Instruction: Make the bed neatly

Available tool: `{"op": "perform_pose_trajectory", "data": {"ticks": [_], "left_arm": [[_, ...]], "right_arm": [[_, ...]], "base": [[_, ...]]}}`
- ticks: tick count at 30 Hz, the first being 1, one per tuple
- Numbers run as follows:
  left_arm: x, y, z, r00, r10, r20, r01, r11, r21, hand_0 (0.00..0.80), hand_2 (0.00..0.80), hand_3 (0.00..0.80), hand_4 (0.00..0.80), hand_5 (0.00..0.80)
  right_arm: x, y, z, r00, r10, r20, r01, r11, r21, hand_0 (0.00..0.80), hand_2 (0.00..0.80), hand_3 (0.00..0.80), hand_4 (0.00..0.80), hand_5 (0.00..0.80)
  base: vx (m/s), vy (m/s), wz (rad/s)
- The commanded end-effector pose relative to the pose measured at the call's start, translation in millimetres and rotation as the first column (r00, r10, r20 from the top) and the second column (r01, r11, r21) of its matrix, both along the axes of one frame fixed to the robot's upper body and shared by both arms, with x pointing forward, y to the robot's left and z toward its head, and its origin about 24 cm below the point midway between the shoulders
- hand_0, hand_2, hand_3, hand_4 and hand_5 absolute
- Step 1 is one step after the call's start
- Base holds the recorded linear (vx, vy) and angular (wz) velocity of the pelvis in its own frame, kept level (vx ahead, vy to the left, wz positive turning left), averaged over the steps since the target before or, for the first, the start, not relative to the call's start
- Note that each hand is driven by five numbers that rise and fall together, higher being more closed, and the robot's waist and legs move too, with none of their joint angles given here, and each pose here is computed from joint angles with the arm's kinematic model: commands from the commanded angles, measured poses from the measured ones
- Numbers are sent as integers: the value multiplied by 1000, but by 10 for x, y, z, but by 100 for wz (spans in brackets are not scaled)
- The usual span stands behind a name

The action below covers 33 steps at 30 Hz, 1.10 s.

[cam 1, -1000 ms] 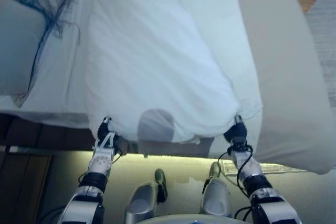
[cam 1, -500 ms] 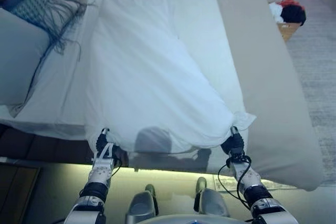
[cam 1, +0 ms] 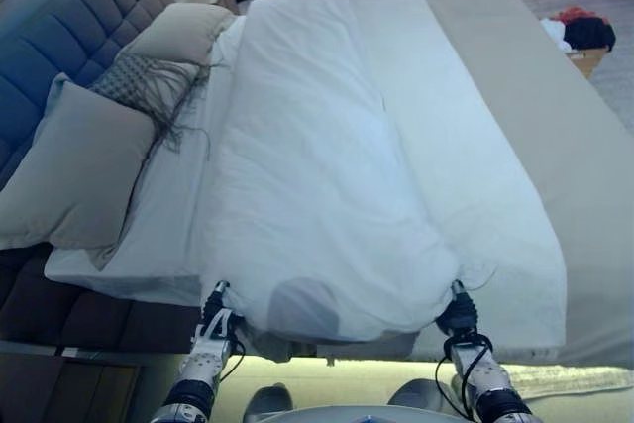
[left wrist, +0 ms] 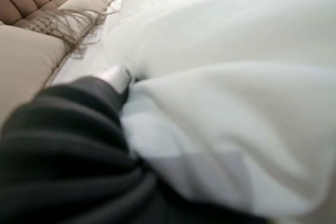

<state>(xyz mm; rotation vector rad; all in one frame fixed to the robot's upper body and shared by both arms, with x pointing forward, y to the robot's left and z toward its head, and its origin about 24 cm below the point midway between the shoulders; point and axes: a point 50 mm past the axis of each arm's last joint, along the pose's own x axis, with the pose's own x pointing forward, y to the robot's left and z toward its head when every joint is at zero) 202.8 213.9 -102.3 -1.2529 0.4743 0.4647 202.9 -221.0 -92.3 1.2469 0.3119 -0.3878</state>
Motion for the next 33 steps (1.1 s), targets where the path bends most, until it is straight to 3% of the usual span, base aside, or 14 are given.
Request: {"op": "perform_pose_trajectory", "data": {"ticks": [1,5,9,17,25,33], "left_arm": [[407,140,362,987,-21,160,8,997,76,800,800,800,800,800],[436,299,403,987,-3,164,-17,993,118,800,800,800,800,800],[446,169,403,984,-30,173,4,989,148,800,800,800,800,800],[750,-130,625,948,-73,311,47,995,89,800,800,800,800,800],[475,-10,404,975,-24,219,2,995,100,800,800,800,800,800],[188,-16,190,988,24,154,-30,999,34,800,800,800,800,800]], "right_arm": [[239,-43,265,988,1,153,-1,1000,-1,800,800,800,800,800],[50,119,90,993,30,110,-36,998,53,800,800,800,800,800],[10,195,54,996,28,89,-34,997,69,800,800,800,800,800],[463,180,355,977,15,211,-17,1000,8,800,800,800,800,800],[362,194,252,986,50,160,-53,998,15,800,800,800,800,800],[233,161,212,991,86,104,-85,996,-13,800,800,800,800,800]], "base": [[-66,247,-33],[-50,210,-26],[-26,-1,-17],[-219,-104,47],[82,42,-5],[239,482,-23]]}}
